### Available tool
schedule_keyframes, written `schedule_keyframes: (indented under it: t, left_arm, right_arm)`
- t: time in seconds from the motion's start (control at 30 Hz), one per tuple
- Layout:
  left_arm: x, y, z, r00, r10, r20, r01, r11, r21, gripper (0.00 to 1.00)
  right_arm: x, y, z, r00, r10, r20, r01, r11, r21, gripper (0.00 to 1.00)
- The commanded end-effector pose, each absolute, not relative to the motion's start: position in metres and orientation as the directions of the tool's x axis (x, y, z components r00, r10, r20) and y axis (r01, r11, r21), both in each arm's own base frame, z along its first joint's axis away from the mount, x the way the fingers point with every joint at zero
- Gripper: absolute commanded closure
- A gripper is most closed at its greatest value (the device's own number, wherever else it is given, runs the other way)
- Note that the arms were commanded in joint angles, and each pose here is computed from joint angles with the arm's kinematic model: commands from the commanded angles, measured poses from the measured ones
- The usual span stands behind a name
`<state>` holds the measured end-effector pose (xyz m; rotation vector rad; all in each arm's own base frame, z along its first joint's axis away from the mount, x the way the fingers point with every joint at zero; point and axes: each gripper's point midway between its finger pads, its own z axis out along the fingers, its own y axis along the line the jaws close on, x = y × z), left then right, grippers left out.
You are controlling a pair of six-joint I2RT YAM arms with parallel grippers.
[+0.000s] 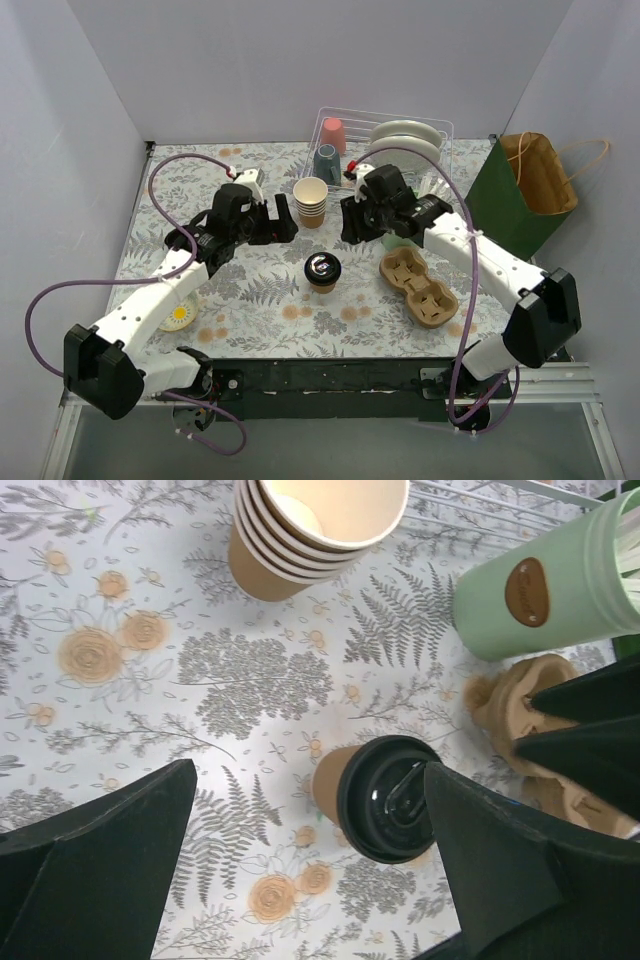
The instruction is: Pack the takeout coffee
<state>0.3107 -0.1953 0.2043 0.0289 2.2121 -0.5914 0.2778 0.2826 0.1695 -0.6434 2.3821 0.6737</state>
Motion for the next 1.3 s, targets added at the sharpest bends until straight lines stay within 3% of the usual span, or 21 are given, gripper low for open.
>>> schedule_keyframes:
  t: [0.0,0.27,0.53,0.73,0.9,1.03,1.17,1.27]
  left_arm:
    - [0.306,-0.171,0.212,-0.584,-0.129,-0.801,0.218,0.926,-0.309,0.02]
    - [0.294,-0.159,0.193,-0.541,-0.132,-0.831,0.220,0.931,-0.291,0.02]
    - [0.272,-0.195,0.188,-0.621,-0.095,-0.778,0.378,0.833,-0.403,0.03]
    - [0.265,-0.222,0.174,-0.703,-0.038,-0.710,0.436,0.766,-0.473,0.14]
    - [0.270,-0.234,0.151,-0.774,-0.003,-0.634,0.385,0.792,-0.474,0.25]
    - [0.267,-0.250,0.145,-0.790,0.003,-0.612,0.373,0.795,-0.478,0.26]
    - [0.272,-0.260,0.152,-0.762,0.015,-0.648,0.398,0.799,-0.450,0.23]
    - [0.275,-0.271,0.165,-0.715,0.043,-0.698,0.465,0.775,-0.429,0.34]
  right_arm:
    - [0.313,0.241,0.246,-0.573,-0.214,-0.791,-0.468,0.878,0.101,0.49]
    - [0.357,0.155,0.367,-0.306,-0.250,-0.919,-0.210,0.959,-0.191,0.43]
    - [0.400,0.065,0.395,-0.347,-0.166,-0.923,-0.034,0.986,-0.165,0.40]
    - [0.404,0.006,0.407,-0.348,-0.099,-0.932,0.083,0.987,-0.135,0.39]
    - [0.399,0.005,0.405,-0.324,-0.041,-0.945,0.019,0.999,-0.050,0.39]
    - [0.392,0.015,0.397,-0.317,-0.029,-0.948,-0.035,0.999,-0.019,0.40]
    - [0.389,0.020,0.381,-0.344,-0.038,-0.938,-0.067,0.998,-0.016,0.40]
    - [0.386,0.023,0.372,-0.348,-0.040,-0.937,-0.085,0.996,-0.011,0.40]
